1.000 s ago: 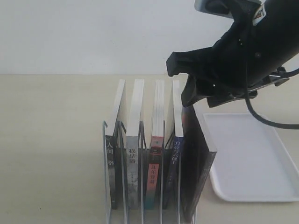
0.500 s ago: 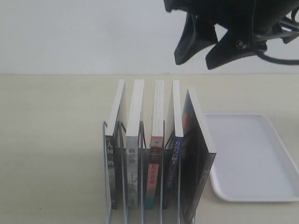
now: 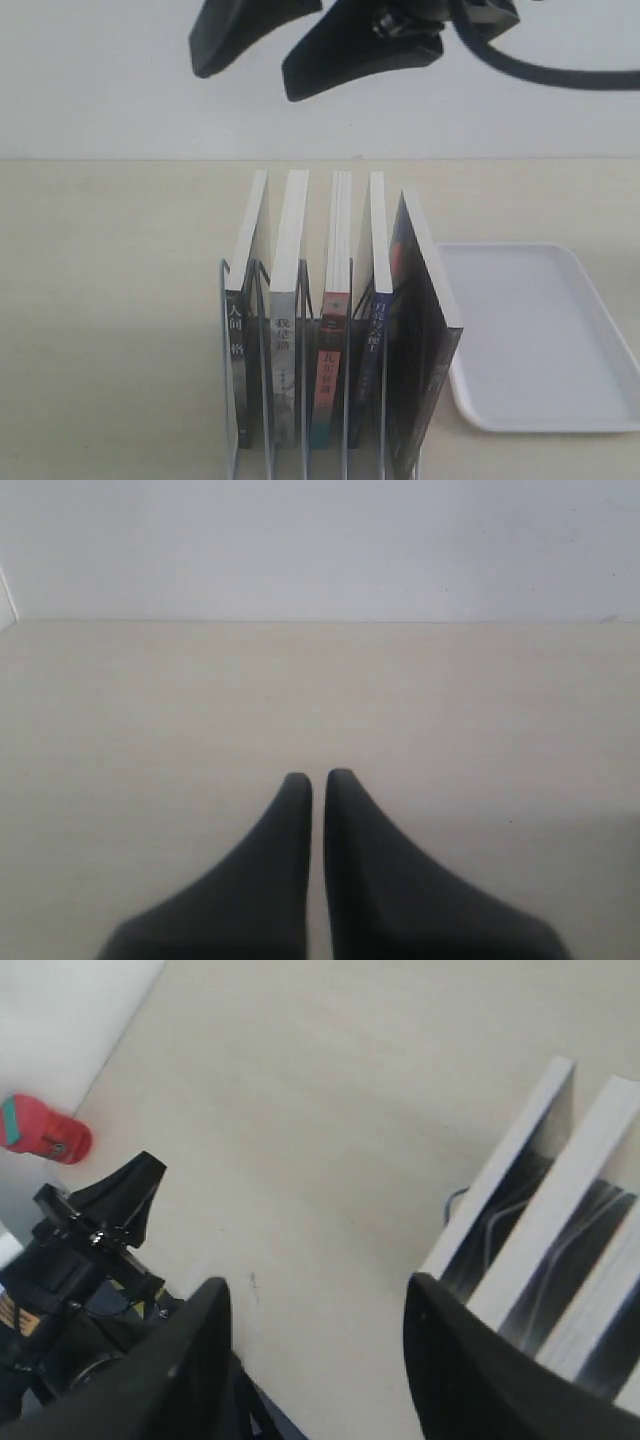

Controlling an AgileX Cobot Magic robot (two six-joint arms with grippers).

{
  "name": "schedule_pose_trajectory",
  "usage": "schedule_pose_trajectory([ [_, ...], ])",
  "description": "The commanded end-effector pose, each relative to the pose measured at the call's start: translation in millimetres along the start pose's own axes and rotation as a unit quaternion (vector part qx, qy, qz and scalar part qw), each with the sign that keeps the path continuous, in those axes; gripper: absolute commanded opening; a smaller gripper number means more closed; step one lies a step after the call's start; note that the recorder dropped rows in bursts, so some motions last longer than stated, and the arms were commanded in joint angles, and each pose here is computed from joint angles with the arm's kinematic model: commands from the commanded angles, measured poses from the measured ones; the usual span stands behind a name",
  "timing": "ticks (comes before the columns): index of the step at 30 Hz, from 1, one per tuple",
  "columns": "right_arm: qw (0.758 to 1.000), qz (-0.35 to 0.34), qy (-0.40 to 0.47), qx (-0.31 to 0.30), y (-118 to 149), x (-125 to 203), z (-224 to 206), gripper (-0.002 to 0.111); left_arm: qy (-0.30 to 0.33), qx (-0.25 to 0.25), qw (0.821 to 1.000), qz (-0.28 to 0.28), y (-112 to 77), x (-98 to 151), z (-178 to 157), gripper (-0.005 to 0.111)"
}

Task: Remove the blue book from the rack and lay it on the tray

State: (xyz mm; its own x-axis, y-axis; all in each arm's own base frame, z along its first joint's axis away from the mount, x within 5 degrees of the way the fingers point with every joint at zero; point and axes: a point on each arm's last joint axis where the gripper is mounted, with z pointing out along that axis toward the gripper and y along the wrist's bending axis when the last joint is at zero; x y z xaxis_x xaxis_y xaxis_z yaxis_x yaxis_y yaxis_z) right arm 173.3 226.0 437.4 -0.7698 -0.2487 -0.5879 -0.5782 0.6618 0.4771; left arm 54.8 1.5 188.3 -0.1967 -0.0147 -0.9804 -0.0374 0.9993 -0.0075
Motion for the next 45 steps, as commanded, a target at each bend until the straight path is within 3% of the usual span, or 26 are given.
schedule_pose_trajectory([
  [1,1.0,-0.001,-0.008,-0.016,9,-13,16,0.05,-0.005,0.0,1.0,-0.001,0.1,0,0,0.004],
  [5,1.0,0.008,0.027,0.008,2,-21,45,0.05,-0.005,0.0,1.0,-0.001,0.1,0,0,0.004],
  [13,0.983,0.041,0.102,0.145,-31,-17,86,0.05,-0.005,0.0,1.0,-0.001,0.1,0,0,0.004],
  [34,0.965,0.076,0.126,0.216,-57,-13,133,0.05,-0.005,0.0,1.0,-0.001,0.1,0,0,0.004],
  [45,0.957,0.071,0.137,0.246,-63,-11,135,0.05,-0.005,0.0,1.0,-0.001,0.1,0,0,0.004],
])
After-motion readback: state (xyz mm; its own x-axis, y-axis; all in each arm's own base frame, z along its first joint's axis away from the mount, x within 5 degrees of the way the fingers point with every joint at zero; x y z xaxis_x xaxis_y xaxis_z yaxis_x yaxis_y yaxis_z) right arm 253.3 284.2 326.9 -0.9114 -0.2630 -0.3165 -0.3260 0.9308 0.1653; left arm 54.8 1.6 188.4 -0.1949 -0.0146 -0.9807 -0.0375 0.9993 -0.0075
